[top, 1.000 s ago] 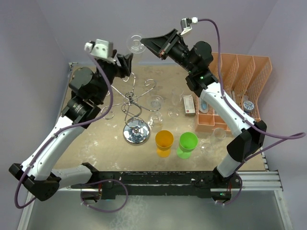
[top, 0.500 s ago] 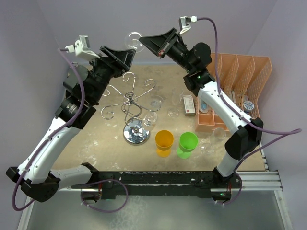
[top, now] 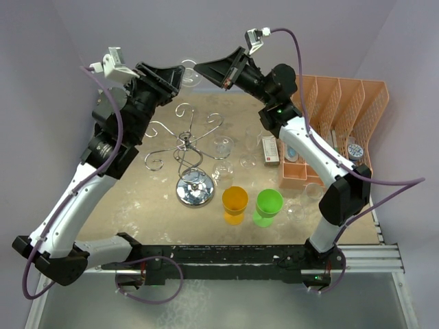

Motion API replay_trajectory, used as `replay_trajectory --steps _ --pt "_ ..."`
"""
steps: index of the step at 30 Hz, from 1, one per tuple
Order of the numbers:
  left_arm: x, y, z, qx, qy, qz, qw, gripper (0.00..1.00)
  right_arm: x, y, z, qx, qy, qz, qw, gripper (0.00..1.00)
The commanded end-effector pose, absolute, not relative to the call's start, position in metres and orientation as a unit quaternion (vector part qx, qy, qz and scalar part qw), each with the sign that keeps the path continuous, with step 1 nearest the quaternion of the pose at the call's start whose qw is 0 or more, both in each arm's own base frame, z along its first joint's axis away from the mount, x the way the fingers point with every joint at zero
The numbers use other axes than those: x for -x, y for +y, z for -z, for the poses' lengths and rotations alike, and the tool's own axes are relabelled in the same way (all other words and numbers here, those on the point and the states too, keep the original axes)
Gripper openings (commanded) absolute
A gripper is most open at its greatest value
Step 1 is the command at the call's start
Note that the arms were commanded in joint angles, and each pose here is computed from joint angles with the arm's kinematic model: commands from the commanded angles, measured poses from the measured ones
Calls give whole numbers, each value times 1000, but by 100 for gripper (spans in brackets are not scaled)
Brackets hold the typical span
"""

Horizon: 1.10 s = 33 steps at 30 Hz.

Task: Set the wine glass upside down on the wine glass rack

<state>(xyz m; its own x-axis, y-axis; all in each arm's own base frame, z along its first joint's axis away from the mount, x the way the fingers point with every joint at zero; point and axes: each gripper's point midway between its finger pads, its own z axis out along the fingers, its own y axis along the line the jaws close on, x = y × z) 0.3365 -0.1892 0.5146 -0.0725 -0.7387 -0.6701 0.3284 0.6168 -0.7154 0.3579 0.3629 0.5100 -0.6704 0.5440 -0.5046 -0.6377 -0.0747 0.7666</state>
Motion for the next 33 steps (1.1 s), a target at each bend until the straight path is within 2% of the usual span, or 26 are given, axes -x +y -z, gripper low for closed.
replay_trajectory --steps 1,6,10,14,17,21,24,28,33 --pt "-326 -169 -540 187 571 410 686 34 -325 351 -555 92 482 -760 426 0" --pt "-322 -182 -543 158 573 435 676 22 -323 353 -552 97 480 -768 413 0" --pt "-318 -195 -535 136 585 455 658 18 -322 354 -550 100 480 -769 410 0" --pt "-311 -197 -534 130 581 471 650 1 -321 354 -551 104 479 -769 411 0" --pt "-311 -191 -533 140 580 463 656 0 -322 356 -550 109 482 -766 412 2" --pt "-313 -178 -534 151 576 434 676 0 -327 356 -547 108 495 -748 429 39" --pt "-316 -166 -536 164 576 405 691 0 -335 349 -542 90 516 -725 447 53" --pt "-321 -150 -529 188 583 366 700 0 -353 326 -533 47 540 -695 473 59" --pt "-329 -133 -508 226 597 324 698 0 -360 297 -519 12 551 -672 495 59"
